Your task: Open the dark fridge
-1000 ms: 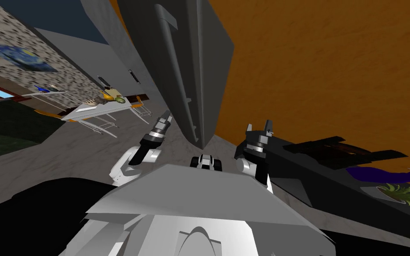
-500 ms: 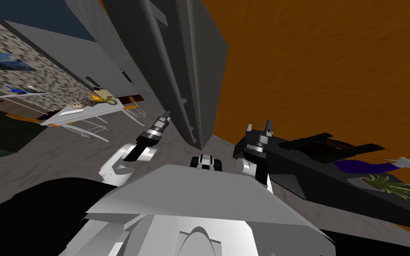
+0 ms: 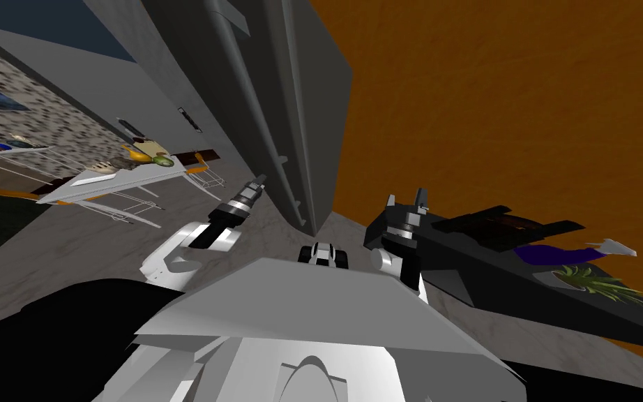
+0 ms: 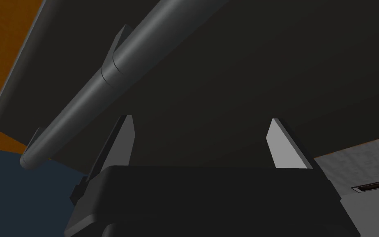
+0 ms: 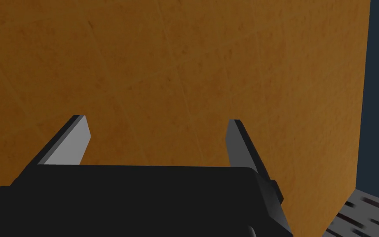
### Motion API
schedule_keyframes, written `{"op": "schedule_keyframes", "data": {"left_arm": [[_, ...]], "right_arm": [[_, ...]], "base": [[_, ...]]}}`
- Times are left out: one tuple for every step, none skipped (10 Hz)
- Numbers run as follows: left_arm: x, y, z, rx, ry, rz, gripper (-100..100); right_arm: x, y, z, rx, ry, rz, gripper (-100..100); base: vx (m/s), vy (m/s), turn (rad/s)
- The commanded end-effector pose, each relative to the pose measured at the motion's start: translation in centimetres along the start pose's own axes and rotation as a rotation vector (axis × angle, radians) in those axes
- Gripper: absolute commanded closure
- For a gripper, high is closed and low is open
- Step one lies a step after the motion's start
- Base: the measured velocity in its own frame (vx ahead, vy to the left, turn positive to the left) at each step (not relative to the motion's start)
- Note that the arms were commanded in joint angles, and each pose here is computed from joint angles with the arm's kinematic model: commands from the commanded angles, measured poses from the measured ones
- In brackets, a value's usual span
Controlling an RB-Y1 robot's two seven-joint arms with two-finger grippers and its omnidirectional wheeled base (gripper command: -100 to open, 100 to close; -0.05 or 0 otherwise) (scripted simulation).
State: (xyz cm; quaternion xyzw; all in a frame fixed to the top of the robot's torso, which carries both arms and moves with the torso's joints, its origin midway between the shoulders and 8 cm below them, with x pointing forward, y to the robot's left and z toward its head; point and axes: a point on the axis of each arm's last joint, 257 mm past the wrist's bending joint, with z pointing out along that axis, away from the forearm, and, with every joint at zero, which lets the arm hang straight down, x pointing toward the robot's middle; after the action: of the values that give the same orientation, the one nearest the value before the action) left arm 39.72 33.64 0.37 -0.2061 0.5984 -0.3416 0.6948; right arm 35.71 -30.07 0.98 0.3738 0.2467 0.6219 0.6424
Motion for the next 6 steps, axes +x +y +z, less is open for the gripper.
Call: {"op": "schedule_keyframes", "data": {"left_arm": [[-0.7,0.9,0.3,-0.044,0.009,0.026,-100],[-1.2,1.4,0.5,-0.069,0.014,0.044,-100],[-1.6,1.6,0.6,-0.086,0.019,0.062,-100],[-2.0,1.7,0.8,-0.102,0.023,0.079,-100],[-2.1,1.8,0.8,-0.108,0.021,0.079,-100],[-2.5,1.9,0.9,-0.123,0.024,0.095,-100]], "right_arm": [[0.0,0.0,0.0,0.000,0.000,0.000,0],[0.0,0.0,0.0,0.000,0.000,0.000,0],[0.0,0.0,0.0,0.000,0.000,0.000,0],[0.0,0.0,0.0,0.000,0.000,0.000,0],[0.0,0.0,0.0,0.000,0.000,0.000,0],[0.0,0.0,0.0,0.000,0.000,0.000,0]], "base": [[0.023,-0.007,-0.035],[0.022,-0.010,-0.054],[0.027,-0.012,-0.114],[0.035,-0.012,-0.106],[0.025,-0.006,-0.022],[0.019,-0.010,-0.050]]}}
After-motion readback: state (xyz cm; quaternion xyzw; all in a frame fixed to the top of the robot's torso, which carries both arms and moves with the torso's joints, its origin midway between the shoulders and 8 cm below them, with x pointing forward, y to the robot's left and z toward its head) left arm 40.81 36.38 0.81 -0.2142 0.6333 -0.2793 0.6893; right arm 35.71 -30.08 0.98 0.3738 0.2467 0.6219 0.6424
